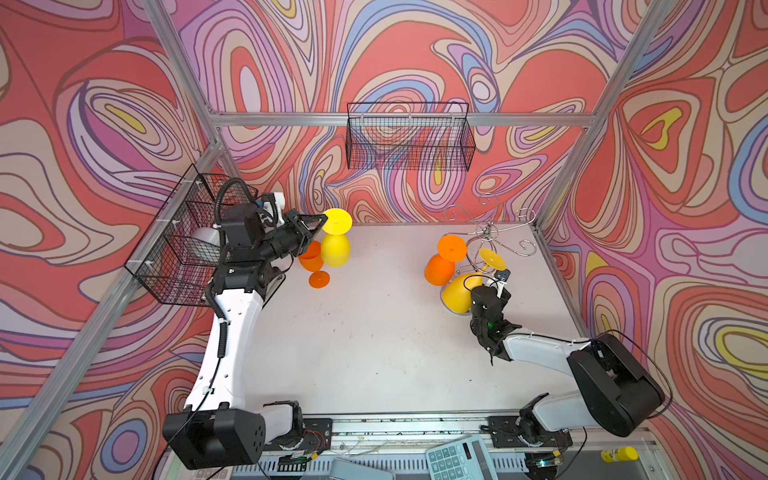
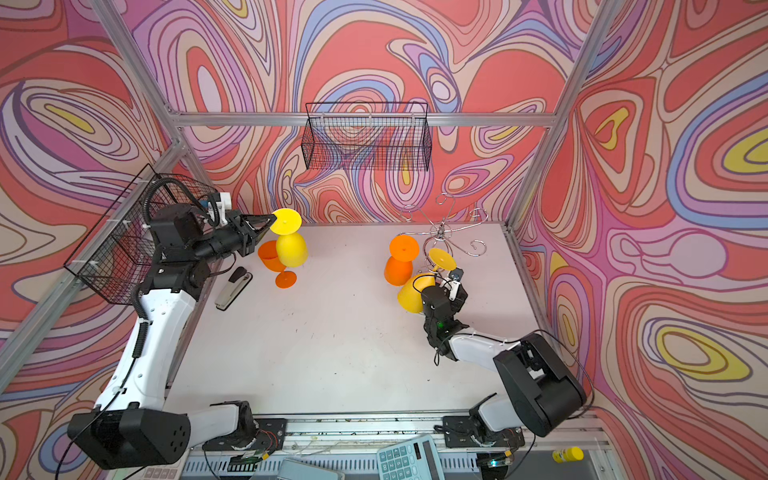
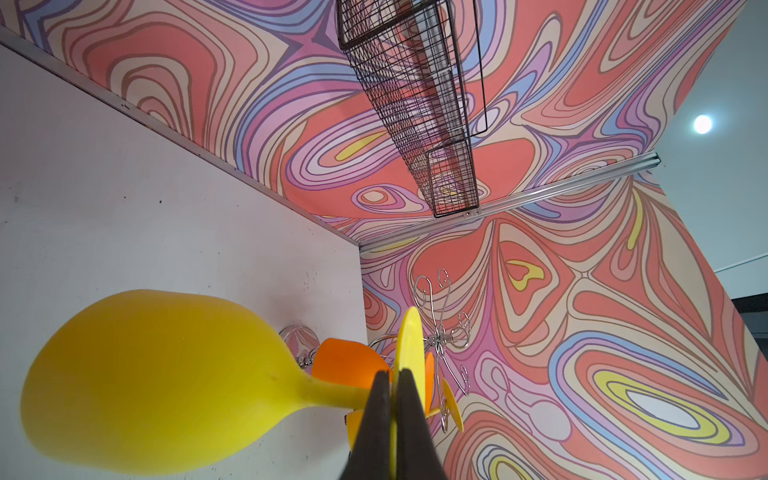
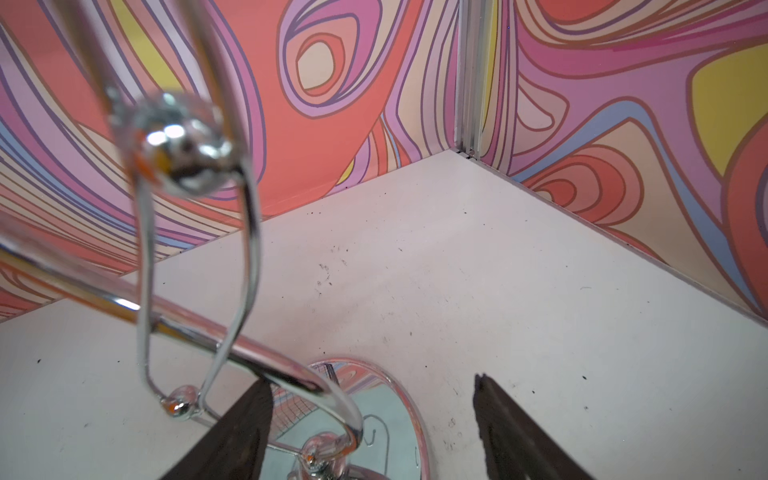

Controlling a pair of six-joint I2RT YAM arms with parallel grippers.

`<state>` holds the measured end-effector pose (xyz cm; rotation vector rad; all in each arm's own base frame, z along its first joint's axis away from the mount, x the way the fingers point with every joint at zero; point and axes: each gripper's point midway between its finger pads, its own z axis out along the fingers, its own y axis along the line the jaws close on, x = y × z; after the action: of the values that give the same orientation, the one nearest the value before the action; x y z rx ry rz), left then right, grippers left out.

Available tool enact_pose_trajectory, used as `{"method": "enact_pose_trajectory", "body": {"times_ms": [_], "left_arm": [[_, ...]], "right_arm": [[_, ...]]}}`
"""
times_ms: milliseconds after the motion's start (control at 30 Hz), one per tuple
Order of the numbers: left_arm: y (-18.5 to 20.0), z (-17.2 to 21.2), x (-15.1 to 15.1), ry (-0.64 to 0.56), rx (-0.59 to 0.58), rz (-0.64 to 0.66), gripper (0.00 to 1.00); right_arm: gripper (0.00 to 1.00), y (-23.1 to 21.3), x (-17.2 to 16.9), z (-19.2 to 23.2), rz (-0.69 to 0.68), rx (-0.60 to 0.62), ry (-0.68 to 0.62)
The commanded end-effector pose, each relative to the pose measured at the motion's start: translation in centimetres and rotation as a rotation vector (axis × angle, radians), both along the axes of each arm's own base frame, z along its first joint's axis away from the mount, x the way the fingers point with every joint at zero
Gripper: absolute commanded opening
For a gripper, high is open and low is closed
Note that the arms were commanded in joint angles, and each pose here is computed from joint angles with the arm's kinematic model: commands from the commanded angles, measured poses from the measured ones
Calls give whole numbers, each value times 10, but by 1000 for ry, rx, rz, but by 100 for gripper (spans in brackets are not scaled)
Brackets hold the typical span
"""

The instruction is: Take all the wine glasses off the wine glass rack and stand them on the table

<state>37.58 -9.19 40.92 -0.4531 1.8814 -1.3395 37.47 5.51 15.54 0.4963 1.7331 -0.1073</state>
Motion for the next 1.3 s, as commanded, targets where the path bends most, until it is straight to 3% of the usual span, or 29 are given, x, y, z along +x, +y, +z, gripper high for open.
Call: {"method": "enact_pose_trajectory", "body": {"times_ms": [0,433,700,1267], "left_arm": [[1,11,-6,-43,-8,-3,0],[0,8,-5,-39,-15,-7,0],[0,6,-2,-37,-21,-6,0],[0,5,-1,-35,-32,-12,0]], "right_arm": [[82,-10,-11,5,-32,18,1],[84,-12,-16,2,-38,32,43],[86,-24,-31,26,-80,61,14],[86,-63,-51,48,-203,36,114]]}}
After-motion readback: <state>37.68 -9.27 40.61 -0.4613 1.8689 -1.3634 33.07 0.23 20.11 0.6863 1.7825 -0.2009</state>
